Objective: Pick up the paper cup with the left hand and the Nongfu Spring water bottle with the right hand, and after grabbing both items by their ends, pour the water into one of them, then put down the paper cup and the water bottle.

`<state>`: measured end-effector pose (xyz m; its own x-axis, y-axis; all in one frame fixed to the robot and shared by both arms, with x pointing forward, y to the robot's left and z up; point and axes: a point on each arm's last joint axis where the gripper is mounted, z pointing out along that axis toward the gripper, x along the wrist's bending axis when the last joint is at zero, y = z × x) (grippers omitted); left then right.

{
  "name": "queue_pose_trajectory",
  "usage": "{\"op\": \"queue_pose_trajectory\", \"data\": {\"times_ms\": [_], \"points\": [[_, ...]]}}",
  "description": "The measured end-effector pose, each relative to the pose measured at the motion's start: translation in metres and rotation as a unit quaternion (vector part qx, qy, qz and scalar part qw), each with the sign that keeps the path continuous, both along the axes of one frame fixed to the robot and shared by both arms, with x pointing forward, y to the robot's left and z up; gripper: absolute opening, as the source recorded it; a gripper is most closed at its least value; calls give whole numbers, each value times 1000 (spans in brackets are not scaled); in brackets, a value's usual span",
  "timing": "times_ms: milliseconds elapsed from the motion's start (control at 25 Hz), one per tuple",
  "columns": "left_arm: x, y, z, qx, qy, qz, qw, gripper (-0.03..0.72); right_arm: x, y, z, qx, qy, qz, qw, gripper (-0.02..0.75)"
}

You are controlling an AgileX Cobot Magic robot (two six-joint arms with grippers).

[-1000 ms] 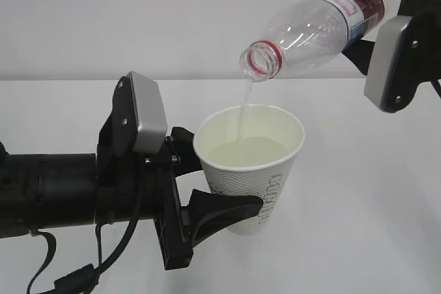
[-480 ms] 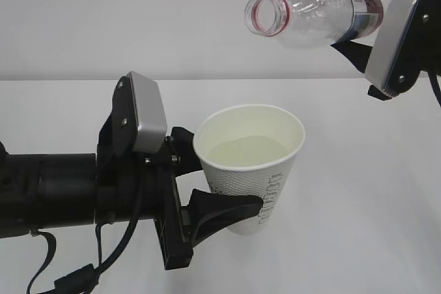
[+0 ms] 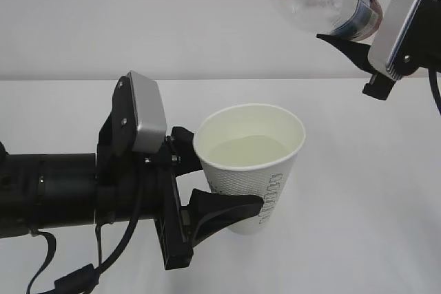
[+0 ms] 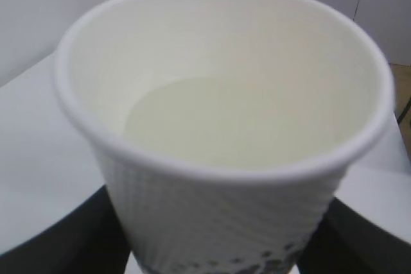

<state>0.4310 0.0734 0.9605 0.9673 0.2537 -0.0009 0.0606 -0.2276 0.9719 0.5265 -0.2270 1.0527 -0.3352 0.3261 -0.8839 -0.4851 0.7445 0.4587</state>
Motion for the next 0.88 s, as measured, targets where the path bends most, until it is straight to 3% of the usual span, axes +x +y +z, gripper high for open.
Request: {"op": "queue_pose_trajectory", "data": {"times_ms": [560, 880], "points": [[0, 0, 0, -1, 0, 0, 1000, 501, 0, 0, 0, 84, 60, -10, 995, 503], [0, 0, 0, -1, 0, 0, 1000, 501, 0, 0, 0, 95, 68, -11, 993, 503]]}}
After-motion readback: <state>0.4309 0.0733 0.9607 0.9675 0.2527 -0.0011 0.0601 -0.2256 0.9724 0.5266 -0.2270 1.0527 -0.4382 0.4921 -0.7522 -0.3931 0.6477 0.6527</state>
